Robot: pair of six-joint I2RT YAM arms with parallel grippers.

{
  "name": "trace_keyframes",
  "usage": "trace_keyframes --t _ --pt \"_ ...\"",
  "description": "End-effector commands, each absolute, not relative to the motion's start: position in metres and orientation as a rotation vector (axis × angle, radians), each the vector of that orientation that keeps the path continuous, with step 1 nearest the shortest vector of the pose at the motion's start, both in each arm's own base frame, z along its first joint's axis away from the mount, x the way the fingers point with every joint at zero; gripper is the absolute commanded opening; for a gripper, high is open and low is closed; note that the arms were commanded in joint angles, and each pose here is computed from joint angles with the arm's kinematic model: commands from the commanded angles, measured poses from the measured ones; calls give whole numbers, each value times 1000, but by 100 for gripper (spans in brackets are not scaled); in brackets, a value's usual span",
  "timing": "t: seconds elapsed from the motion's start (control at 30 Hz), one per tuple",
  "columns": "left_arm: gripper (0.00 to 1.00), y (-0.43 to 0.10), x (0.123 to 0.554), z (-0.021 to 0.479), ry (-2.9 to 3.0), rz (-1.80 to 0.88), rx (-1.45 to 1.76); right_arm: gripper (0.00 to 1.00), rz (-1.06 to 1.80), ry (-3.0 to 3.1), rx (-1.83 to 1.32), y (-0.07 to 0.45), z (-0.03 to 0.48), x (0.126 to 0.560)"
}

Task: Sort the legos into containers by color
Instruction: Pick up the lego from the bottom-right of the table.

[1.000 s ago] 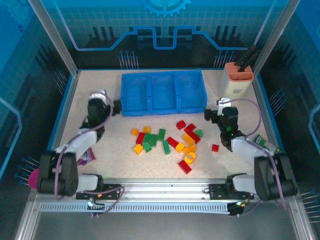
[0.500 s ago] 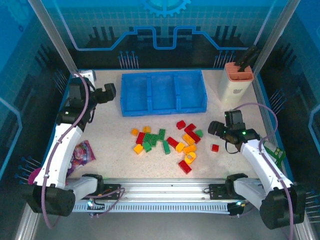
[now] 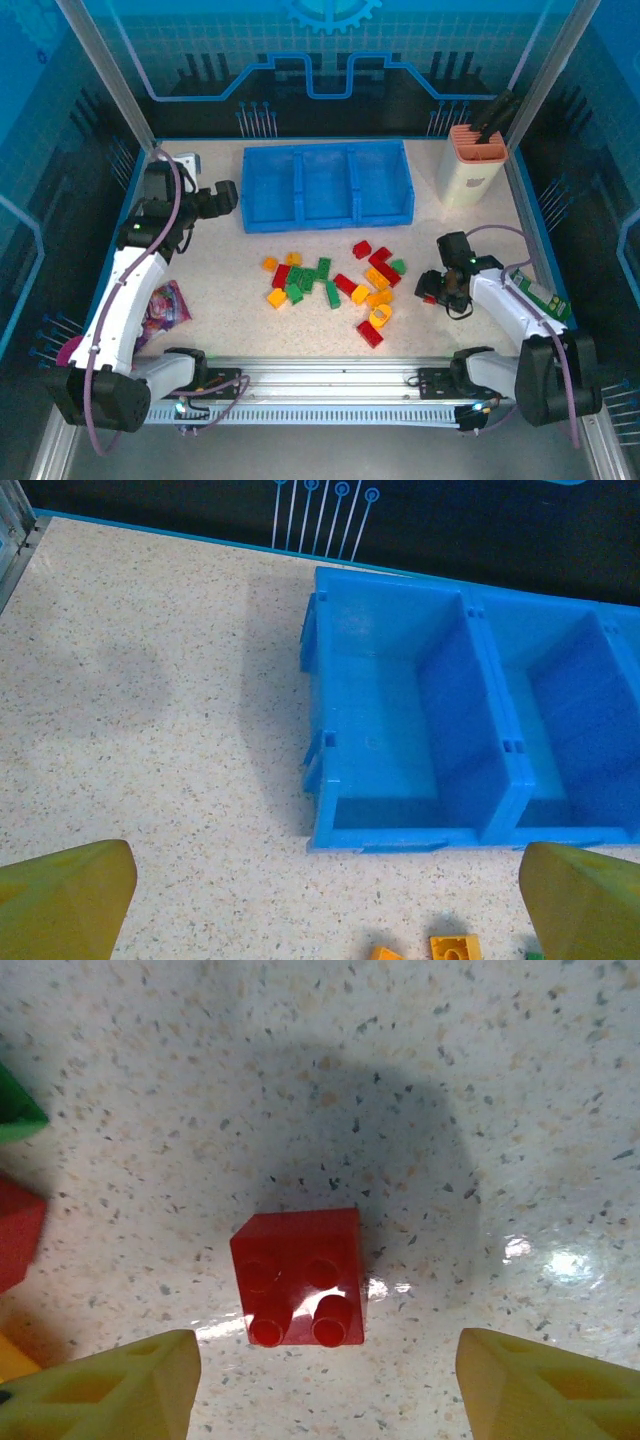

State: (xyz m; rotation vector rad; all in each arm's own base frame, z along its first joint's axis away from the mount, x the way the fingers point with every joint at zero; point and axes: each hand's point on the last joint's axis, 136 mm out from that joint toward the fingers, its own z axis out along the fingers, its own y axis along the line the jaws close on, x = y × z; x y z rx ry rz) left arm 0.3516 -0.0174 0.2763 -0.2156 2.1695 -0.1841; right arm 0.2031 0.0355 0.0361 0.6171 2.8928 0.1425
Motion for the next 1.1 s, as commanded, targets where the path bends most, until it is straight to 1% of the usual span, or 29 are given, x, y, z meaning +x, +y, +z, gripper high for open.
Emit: trace_keyframes --t 0.0,0.07,0.13,0.27,0.4,0.6,0.83,0.9,0.97,1.07 --pt "99 -24 350 272 2179 -210 -184 65 113 2910 593 37 30 205" --pt "100 -24 351 270 2183 -211 -185 62 89 2925 583 36 26 207" --pt "99 -24 351 269 2185 -209 -182 62 67 2939 570 35 22 208" --pt "99 -24 350 269 2182 -206 -182 52 55 2958 540 37 19 214" --pt "100 -24 350 266 2183 -207 -183 50 31 2969 522 37 19 216" --pt "99 -24 349 262 2189 -206 -175 42 -26 2984 487 33 21 220" --pt "99 -24 348 259 2194 -205 -171 28 -2 3026 440 40 18 224" --pt "99 -25 348 261 2193 -205 -164 25 26 3018 389 46 28 231" --pt "100 -25 348 263 2192 -203 -160 23 36 2982 290 54 52 248" --pt "99 -24 348 267 2184 -195 -153 23 22 2836 115 67 113 296"
